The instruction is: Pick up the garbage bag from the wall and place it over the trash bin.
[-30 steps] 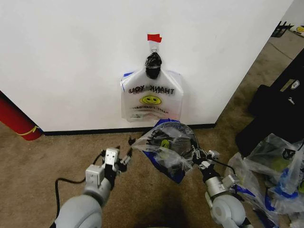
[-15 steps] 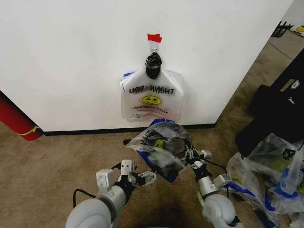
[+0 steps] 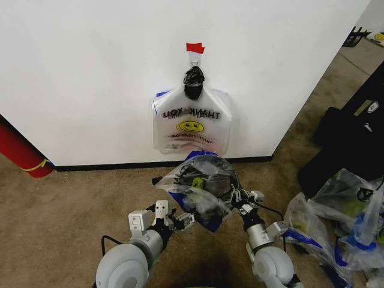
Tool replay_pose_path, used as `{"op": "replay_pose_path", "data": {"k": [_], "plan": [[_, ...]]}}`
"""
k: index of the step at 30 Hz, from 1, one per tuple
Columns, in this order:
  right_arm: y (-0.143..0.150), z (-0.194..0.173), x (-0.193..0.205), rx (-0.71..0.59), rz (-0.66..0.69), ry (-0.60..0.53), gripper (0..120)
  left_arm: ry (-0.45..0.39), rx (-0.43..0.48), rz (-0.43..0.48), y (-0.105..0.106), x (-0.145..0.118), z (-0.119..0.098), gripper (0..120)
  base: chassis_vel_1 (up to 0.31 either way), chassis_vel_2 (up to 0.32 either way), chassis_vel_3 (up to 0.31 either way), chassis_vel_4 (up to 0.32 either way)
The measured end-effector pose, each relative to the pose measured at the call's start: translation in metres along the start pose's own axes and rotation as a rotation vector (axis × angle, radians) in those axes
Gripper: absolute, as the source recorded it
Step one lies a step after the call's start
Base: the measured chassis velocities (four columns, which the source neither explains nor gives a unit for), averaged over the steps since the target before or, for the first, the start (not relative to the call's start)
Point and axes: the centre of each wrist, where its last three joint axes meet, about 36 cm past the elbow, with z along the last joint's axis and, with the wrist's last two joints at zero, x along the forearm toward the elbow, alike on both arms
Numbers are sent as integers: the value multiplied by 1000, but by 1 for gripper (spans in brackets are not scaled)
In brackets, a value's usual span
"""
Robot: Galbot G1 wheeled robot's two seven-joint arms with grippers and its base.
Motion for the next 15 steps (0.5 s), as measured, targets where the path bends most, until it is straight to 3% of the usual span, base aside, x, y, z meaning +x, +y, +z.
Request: {"op": "replay_pose_path", "data": {"k": [15], "plan": [[-7,-1,-1,13,15,4,0,3,0,16,-2,7,4,0,0,0,0,0]]}}
